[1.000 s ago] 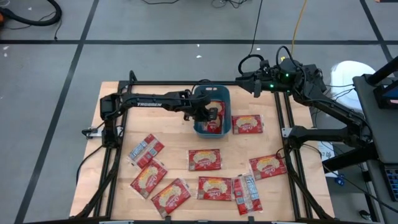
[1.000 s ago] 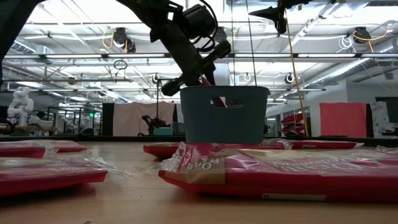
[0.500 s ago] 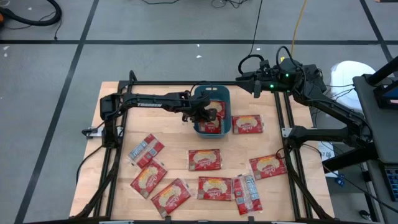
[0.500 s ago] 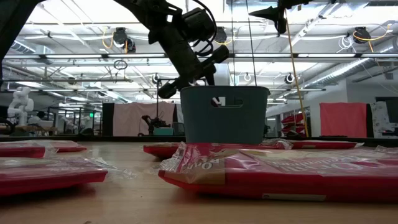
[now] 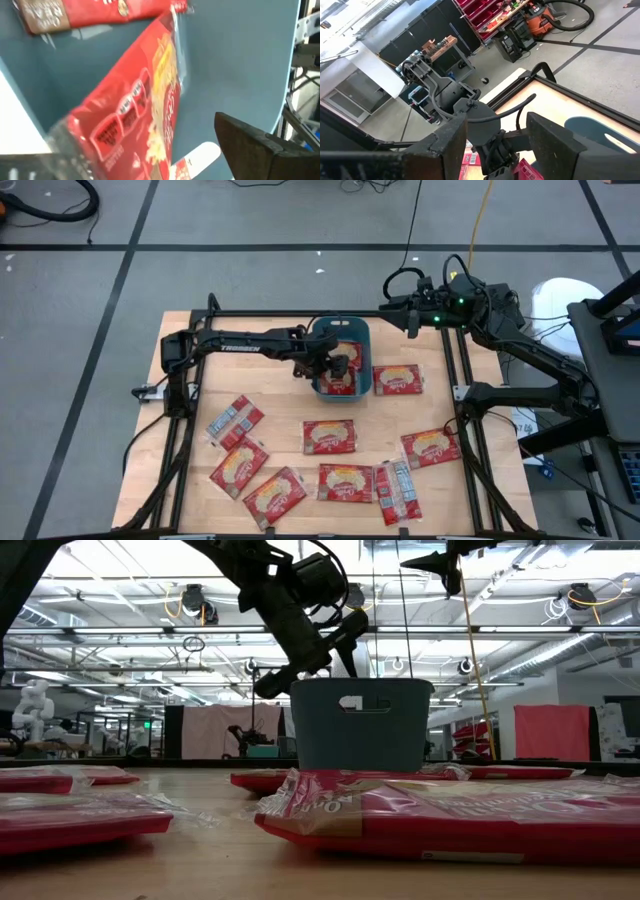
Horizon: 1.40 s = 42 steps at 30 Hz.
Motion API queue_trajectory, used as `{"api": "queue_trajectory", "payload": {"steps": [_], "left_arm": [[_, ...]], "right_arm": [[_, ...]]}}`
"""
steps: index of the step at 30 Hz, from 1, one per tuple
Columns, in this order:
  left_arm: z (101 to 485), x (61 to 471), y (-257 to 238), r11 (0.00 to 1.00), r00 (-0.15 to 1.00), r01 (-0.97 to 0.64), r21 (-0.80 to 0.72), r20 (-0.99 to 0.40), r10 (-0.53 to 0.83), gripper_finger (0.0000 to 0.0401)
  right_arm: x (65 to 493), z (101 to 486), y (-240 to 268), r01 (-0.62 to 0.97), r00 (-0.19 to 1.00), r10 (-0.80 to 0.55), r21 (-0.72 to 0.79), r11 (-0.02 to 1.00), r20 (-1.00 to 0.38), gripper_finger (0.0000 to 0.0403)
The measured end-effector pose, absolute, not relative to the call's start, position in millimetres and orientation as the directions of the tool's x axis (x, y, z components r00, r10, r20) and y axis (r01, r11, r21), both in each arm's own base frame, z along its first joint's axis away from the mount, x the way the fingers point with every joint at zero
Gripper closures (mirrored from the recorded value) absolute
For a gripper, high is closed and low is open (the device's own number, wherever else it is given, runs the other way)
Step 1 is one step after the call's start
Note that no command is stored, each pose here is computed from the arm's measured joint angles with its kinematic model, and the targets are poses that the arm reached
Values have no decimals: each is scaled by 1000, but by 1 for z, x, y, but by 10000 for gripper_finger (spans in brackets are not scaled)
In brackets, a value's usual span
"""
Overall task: Sort popcorn bags into baskets
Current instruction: Put the red popcorn bag into the blue bin
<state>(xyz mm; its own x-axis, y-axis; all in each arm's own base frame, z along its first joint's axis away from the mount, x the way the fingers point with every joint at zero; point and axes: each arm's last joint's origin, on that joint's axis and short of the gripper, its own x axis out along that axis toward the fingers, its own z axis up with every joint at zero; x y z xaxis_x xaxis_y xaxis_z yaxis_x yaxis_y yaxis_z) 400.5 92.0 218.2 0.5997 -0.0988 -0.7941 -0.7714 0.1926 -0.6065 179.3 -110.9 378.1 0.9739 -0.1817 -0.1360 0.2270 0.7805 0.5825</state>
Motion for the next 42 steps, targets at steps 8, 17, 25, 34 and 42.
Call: {"api": "queue_trajectory", "payload": {"steps": [8,17,25,34,42], "left_arm": [[216,396,92,216,558,-793,-569,-822,-114,133],[220,383,107,279,522,-798,-535,-844,-126,205],[228,375,118,351,538,-753,-557,-828,-161,269],[226,377,117,428,542,-709,-560,-821,-178,383],[226,377,115,421,531,-730,-538,-834,-146,356]], "right_arm": [[179,378,-111,228,974,-183,580,782,-136,204],[178,377,-113,245,970,-198,581,776,-144,204],[173,377,-120,277,961,-235,580,766,-148,204],[169,377,-126,307,951,-272,576,758,-149,204],[166,377,-130,325,944,-295,577,749,-149,204]]}}
